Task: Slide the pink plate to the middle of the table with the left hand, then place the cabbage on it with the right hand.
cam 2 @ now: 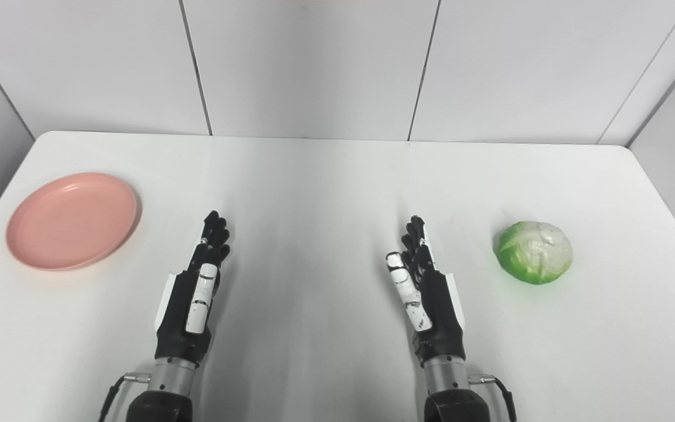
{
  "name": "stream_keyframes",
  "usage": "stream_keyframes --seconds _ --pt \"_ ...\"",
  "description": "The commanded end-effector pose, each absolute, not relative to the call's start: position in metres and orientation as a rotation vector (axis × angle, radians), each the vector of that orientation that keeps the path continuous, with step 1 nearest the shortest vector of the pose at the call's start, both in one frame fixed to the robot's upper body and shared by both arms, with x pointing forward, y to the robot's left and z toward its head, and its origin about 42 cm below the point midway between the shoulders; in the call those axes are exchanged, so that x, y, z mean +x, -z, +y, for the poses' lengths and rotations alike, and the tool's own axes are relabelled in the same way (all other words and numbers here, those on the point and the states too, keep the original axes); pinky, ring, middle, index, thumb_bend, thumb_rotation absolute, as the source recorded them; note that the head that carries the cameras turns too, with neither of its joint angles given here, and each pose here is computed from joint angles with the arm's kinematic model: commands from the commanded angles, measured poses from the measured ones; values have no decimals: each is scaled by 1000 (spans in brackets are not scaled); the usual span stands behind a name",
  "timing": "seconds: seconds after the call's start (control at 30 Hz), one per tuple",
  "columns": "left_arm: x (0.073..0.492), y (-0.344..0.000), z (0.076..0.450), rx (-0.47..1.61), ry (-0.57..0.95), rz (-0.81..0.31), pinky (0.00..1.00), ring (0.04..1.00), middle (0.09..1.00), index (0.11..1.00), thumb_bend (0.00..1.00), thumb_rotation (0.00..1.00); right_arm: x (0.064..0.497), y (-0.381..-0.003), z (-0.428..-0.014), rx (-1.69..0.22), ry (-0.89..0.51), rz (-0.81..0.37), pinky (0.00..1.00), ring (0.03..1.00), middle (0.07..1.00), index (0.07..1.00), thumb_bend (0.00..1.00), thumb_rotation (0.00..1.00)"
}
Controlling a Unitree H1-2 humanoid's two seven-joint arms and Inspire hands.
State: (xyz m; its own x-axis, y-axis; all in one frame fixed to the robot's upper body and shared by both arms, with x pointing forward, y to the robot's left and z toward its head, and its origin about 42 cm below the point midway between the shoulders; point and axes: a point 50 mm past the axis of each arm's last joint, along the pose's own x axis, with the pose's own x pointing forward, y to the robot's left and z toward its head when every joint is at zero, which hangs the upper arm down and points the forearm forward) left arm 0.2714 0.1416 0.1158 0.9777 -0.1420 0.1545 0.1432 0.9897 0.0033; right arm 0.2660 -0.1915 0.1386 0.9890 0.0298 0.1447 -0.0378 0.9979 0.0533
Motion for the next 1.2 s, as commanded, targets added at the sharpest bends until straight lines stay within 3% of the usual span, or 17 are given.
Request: stream_keyframes --seconds 0.0,0.27,0.6,0.77,0.83,0.87,1.17 --pt "281 -134 140 -24 169 -201 1000 1000 1000 1000 675 1000 267 -153 -190 63 -59 -204 1000 1000 1000 1000 624 893" --pt "285 -138 142 -25 165 -203 1000 1000 1000 1000 652 1000 265 -150 -188 63 -81 -200 1000 1000 1000 1000 629 906" --pt "281 -135 142 -19 189 -189 1000 1000 1000 1000 694 1000 268 -150 -190 65 -76 -197 1000 1000 1000 1000 641 875" --pt "283 -132 140 -2 184 -205 1000 1000 1000 1000 696 1000 267 -146 -198 35 -80 -196 1000 1000 1000 1000 625 912" --pt "288 -140 139 -3 161 -229 1000 1000 1000 1000 673 1000 267 -143 -204 32 -84 -196 1000 1000 1000 1000 614 918" --pt "290 -144 139 0 150 -240 1000 1000 1000 1000 600 1000 267 -141 -208 33 -88 -195 1000 1000 1000 1000 608 920" --pt "326 -164 163 9 -23 -325 1000 1000 1000 1000 712 1000 273 -122 -238 35 -91 -197 1000 1000 1000 1000 559 986"
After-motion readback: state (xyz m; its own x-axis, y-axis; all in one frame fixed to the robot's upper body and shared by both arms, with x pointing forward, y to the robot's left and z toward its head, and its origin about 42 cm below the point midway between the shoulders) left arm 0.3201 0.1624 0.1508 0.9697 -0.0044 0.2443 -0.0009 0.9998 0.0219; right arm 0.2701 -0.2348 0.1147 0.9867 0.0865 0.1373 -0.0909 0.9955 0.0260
